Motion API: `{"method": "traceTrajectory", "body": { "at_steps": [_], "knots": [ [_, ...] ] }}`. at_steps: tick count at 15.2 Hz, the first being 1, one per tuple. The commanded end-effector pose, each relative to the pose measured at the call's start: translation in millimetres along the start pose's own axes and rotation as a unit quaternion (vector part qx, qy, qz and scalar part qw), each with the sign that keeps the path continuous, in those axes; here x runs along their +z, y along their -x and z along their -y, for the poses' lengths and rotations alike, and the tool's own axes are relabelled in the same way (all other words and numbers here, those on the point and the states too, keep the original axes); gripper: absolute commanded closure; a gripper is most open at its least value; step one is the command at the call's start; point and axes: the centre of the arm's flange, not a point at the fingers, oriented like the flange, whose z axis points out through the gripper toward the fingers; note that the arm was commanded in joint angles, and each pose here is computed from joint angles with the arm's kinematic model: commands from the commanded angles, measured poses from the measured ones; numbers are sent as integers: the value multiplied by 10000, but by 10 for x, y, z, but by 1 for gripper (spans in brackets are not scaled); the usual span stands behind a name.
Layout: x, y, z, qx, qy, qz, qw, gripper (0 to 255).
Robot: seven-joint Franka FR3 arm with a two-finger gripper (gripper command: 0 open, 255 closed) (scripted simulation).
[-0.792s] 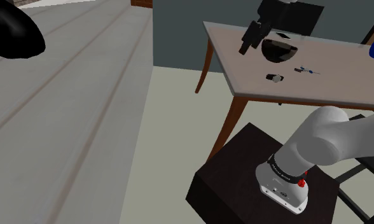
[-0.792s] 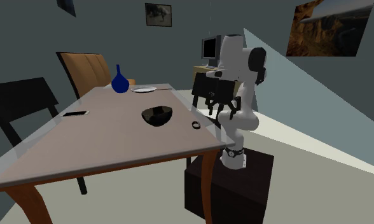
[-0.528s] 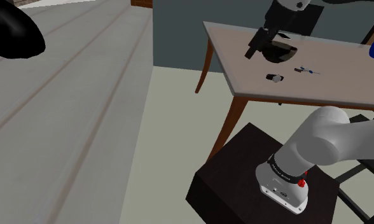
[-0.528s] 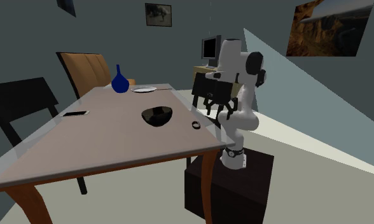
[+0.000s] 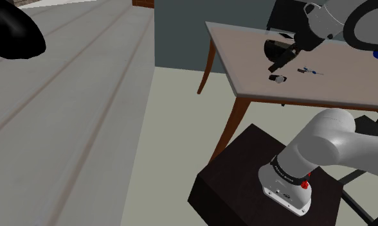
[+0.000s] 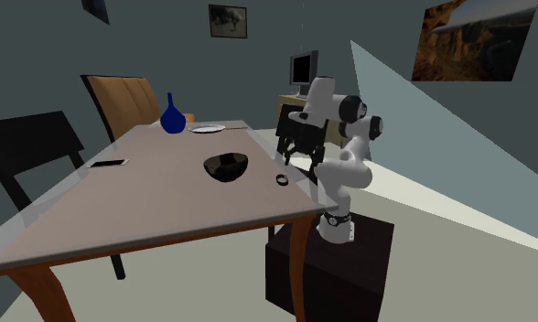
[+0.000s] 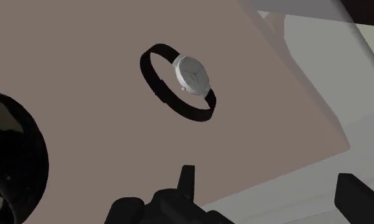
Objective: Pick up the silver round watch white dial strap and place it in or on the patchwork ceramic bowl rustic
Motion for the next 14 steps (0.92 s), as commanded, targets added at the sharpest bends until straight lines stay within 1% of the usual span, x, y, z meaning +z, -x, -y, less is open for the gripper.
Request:
{"method": "traceTrajectory", "body": {
  "at_steps": [1,5,6,13,14],
  "knots": [
    [41,239,-137,-101,100,-218,9997,0],
    [185,731,-451,-271,281,-640,9972,0],
    [193,756,-468,-280,291,-662,9970,0],
    [589,702,-489,-280,291,-662,9970,0],
    [589,702,-489,-280,291,-662,9970,0]
  ]
}}
